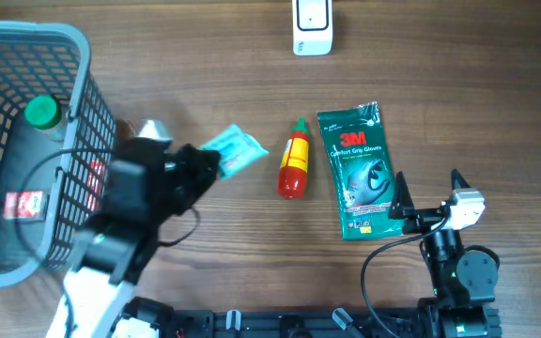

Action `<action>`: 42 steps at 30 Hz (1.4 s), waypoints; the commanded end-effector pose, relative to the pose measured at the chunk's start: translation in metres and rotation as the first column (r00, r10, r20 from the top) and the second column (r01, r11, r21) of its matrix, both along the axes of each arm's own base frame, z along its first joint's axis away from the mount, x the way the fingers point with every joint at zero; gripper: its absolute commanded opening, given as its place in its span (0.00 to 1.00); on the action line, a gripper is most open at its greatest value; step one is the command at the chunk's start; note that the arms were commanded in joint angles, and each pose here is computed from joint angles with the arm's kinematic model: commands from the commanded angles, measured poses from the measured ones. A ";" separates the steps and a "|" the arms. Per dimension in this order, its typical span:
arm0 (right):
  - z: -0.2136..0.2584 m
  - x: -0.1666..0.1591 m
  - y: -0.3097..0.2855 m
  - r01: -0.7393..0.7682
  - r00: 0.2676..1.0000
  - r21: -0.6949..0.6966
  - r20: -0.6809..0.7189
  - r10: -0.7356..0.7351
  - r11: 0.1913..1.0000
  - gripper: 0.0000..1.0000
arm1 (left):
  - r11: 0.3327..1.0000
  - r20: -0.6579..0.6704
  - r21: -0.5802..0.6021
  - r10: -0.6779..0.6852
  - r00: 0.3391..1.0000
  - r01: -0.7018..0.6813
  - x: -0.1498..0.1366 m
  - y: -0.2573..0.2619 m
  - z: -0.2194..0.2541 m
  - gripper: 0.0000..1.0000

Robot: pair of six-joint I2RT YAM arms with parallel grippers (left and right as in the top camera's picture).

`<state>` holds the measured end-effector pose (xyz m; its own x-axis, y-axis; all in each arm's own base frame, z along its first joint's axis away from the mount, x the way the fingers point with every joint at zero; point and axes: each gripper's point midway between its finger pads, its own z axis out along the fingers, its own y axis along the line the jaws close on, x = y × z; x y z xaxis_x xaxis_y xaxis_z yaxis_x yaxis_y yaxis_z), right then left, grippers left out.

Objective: Scan the item barcode
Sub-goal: 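Carry the tissue pack left of the bottle and release it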

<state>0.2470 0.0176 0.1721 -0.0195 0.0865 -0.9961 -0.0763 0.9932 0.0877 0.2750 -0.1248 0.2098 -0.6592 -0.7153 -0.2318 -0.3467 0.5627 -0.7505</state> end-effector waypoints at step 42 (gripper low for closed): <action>0.002 -0.001 0.002 -0.010 1.000 -0.008 0.011 0.010 1.000 1.00 | 0.902 0.571 0.352 0.005 0.821 -0.250 0.046 0.042 0.152 0.99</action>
<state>0.2470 0.0176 0.1721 -0.0199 0.0868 -0.9960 -0.0763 0.9932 0.0881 0.3199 -0.1188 0.3118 -0.3763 -0.6734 -0.6364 -0.0930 0.7108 -0.6972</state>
